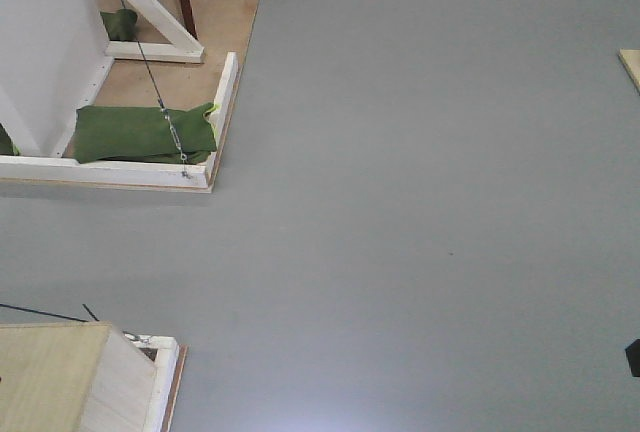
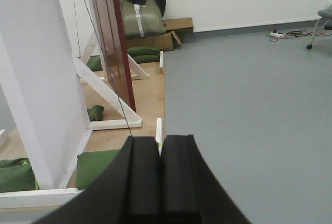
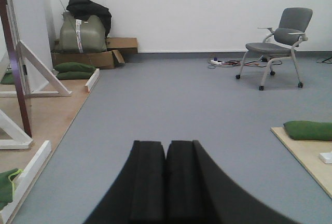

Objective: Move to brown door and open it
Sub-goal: 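Drive the base forward along the plywood platform toward the brown door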

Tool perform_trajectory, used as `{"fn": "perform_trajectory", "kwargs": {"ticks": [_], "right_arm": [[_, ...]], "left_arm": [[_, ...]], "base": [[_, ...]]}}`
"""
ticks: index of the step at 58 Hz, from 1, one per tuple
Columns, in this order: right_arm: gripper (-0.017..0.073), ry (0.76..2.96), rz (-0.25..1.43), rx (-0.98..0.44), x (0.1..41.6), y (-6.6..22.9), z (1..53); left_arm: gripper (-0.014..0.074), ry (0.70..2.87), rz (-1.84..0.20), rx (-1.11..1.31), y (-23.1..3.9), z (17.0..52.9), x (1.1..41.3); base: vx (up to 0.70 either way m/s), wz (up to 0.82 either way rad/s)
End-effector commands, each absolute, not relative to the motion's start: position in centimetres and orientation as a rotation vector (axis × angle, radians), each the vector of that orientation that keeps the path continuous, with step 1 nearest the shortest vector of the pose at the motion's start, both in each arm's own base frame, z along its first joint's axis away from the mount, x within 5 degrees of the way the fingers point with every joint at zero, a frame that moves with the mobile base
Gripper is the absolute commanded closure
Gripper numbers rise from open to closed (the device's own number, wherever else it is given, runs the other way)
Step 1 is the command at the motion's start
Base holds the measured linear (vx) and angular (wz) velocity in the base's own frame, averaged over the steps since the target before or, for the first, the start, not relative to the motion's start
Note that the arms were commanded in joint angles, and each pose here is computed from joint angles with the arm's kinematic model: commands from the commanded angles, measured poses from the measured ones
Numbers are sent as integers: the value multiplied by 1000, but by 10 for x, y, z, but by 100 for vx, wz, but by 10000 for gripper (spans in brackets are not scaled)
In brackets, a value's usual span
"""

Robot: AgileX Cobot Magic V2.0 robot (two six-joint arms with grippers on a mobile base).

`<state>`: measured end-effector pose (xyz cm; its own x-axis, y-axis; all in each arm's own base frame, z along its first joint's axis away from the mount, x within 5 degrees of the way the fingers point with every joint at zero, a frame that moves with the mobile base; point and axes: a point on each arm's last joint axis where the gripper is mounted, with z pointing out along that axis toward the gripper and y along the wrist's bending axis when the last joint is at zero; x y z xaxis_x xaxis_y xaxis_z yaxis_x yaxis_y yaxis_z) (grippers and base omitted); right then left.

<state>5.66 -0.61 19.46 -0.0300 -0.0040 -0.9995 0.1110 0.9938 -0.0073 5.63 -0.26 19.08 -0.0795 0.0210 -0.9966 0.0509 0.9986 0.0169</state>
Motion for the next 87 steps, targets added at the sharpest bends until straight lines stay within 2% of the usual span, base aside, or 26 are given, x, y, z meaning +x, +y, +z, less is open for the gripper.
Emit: {"fn": "perform_trajectory", "kwargs": {"ticks": [1, 37, 87], "right_arm": [[559, 1514, -113, 78, 56, -7, 201], [559, 1514, -113, 78, 56, -7, 201], [559, 1514, -113, 78, 56, -7, 201]], "left_arm": [[597, 1529, -39, 41, -3, 208, 54], [597, 1529, -39, 41, -3, 208, 54], [597, 1529, -39, 41, -3, 208, 54]], "base": [[18, 4], [26, 0], [38, 0]]}}
